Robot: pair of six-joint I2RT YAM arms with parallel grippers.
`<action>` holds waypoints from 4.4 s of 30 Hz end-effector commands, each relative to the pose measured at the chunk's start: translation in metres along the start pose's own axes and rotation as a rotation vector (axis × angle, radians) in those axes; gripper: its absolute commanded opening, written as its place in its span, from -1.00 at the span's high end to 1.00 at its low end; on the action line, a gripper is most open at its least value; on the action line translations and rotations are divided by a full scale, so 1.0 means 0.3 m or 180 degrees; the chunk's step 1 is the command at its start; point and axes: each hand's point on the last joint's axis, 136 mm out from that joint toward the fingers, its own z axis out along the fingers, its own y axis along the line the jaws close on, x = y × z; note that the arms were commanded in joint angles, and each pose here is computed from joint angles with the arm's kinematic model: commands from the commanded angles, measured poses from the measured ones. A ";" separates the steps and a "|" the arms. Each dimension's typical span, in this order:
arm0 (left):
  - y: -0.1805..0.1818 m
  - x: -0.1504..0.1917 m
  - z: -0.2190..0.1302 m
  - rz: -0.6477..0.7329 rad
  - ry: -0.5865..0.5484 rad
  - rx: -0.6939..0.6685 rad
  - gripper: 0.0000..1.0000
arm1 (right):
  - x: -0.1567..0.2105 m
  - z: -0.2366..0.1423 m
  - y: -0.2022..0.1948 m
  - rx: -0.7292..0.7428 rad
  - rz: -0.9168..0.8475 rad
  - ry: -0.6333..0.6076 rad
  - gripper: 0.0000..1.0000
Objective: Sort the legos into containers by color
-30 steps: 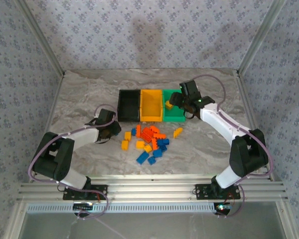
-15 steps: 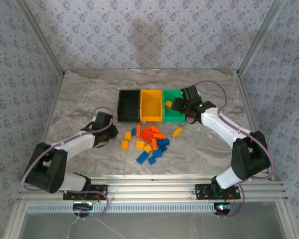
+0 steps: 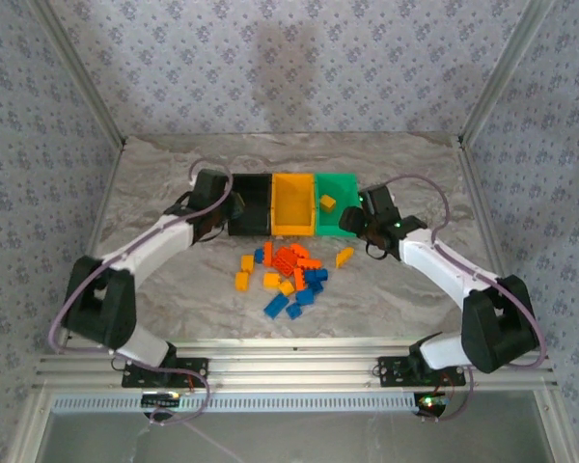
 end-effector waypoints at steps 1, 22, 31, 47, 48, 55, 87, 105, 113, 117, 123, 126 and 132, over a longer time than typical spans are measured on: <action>-0.032 -0.031 0.076 0.0186 -0.0016 -0.0121 0.64 | 0.009 -0.038 -0.007 -0.0043 0.0055 -0.0022 -0.39; -0.223 0.002 -0.069 0.0179 -0.0096 0.0517 -0.81 | 0.191 -0.075 0.045 -0.0356 -0.0284 0.0362 -0.48; -0.094 0.193 -0.297 0.0306 -0.0079 0.0746 -0.99 | 0.316 -0.002 0.277 -0.0759 -0.1161 0.0609 -0.47; 0.185 0.298 -0.381 0.0149 -0.0156 0.0341 -1.00 | 0.374 0.242 0.335 -0.0313 -0.1715 0.0896 -0.25; 0.192 0.299 -0.376 0.0133 -0.0154 0.0325 -0.99 | 0.380 0.245 0.336 -0.0330 -0.1724 0.0923 -0.21; 0.214 0.304 -0.354 -0.0002 -0.0080 0.0284 -0.99 | 0.419 0.267 0.326 -0.0317 -0.1789 0.1059 0.05; 0.264 0.344 -0.382 -0.0089 -0.0059 0.0309 -0.99 | -0.021 0.238 0.587 -0.0467 -0.1041 0.0133 0.52; 0.271 0.347 -0.377 -0.0077 -0.0075 0.0310 -0.99 | 0.047 0.003 0.318 -0.0107 -0.0256 0.0066 -0.41; 0.274 0.360 -0.359 -0.0128 -0.0051 0.0337 -1.00 | 0.217 -0.017 0.020 0.0304 0.0282 0.0173 -0.50; 0.277 0.364 -0.360 -0.0111 -0.0035 0.0324 -0.99 | 0.233 0.044 0.012 0.0353 0.0310 0.0325 -0.49; 0.293 0.373 -0.358 -0.0117 -0.0035 0.0294 -0.99 | 0.240 0.150 -0.028 0.0452 0.0435 0.0476 -0.43; 0.291 0.372 -0.358 -0.0116 -0.0033 0.0298 -1.00 | 0.246 0.191 -0.038 0.0506 0.0388 0.0539 -0.36; 0.289 0.366 -0.359 -0.0083 -0.0053 0.0291 -1.00 | 0.284 0.211 -0.072 0.0567 0.0352 0.0642 0.09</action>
